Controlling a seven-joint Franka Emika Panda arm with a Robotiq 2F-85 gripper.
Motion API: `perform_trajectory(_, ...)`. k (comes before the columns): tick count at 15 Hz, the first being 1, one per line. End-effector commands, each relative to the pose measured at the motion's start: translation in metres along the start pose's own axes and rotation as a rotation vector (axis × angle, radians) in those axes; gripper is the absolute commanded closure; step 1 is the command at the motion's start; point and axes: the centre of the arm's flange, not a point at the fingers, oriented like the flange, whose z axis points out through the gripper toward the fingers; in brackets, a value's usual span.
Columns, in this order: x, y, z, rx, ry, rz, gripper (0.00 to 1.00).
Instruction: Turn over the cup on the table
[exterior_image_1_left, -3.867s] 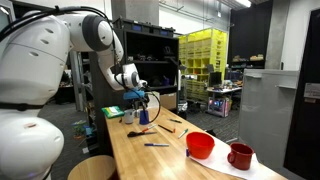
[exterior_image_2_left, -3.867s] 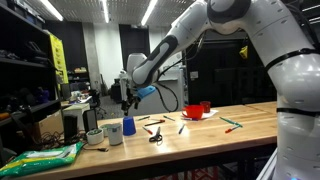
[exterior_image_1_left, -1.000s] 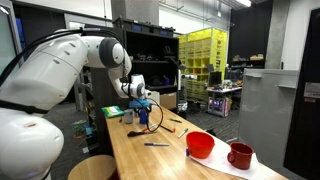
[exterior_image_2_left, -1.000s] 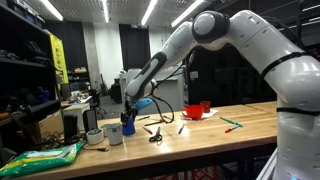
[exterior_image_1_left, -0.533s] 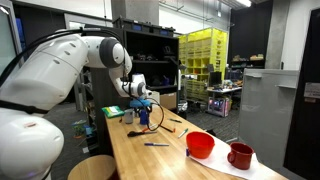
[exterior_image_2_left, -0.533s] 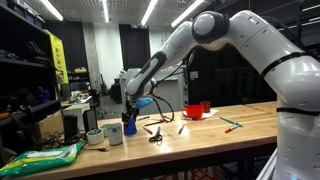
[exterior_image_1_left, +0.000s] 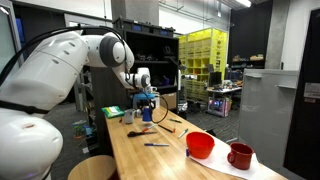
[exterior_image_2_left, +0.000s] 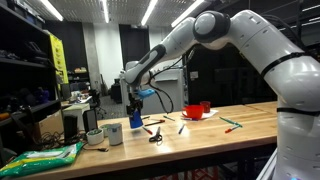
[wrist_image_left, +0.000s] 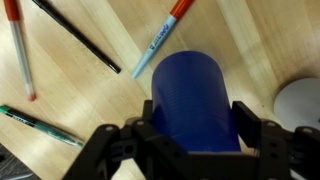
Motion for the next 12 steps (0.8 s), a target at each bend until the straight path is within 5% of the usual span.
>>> perform_trajectory(1, 0.020, 0.017, -0.014, 0.067, -0.074, -0.046, 0.48)
perform_trajectory(12, 0.053, 0.024, 0.022, 0.258, -0.346, -0.152, 0.48)
